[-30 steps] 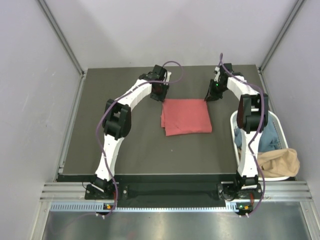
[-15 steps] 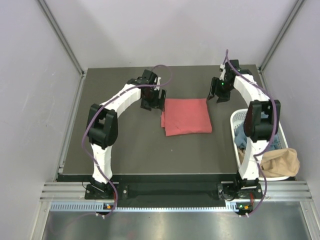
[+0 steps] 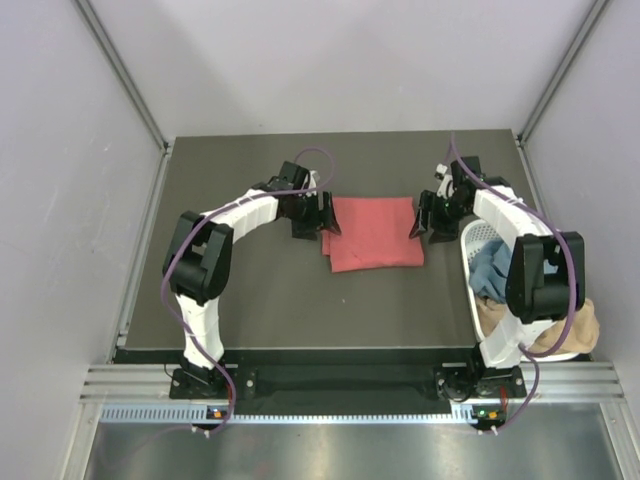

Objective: Fold and stack the t-shirts
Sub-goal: Fold the tshirt

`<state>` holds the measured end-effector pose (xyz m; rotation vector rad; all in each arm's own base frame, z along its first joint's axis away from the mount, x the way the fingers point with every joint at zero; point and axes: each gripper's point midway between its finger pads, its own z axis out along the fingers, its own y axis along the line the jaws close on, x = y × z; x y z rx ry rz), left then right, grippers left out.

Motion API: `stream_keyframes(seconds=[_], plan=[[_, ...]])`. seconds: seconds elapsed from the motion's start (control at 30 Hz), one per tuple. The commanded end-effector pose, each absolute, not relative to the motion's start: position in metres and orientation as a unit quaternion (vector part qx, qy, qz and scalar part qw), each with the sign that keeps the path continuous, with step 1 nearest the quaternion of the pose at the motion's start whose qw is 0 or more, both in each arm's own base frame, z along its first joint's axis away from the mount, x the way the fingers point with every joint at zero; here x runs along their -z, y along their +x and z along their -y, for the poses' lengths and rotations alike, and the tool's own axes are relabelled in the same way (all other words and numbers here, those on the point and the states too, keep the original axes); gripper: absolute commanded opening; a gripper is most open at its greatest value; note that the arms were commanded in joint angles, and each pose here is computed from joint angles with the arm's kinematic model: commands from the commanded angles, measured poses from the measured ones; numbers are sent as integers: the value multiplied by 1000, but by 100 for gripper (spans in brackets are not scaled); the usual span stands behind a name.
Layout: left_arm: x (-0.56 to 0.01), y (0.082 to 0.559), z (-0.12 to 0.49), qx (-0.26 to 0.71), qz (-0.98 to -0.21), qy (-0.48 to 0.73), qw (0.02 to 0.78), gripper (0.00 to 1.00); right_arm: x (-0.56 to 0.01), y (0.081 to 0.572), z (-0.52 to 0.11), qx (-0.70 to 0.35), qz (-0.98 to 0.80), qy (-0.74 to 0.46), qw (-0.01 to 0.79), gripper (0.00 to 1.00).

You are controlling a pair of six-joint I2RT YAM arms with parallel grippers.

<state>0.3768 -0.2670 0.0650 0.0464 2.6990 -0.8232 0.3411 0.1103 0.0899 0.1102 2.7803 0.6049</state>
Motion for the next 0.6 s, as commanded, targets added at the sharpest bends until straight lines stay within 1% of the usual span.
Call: stream_keyframes(seconds=[0.0, 0.1, 0.3, 0.33, 0.57], plan=[[-73, 395, 285, 349, -920, -13, 179, 80, -122, 348, -117, -231, -950, 13, 209, 59], [-64, 394, 288, 361, -916, -35, 171, 80, -125, 344, -117, -232, -948, 11, 216, 59], [-53, 403, 278, 326, -925, -77, 181, 82, -123, 335, -116, -233, -948, 6, 218, 59], [-55, 406, 279, 328, -922, -82, 188, 82, -120, 332, -116, -233, -948, 6, 215, 59], [-45, 405, 293, 364, -908, -119, 168, 80, -114, 325, -117, -237, -948, 6, 212, 59]])
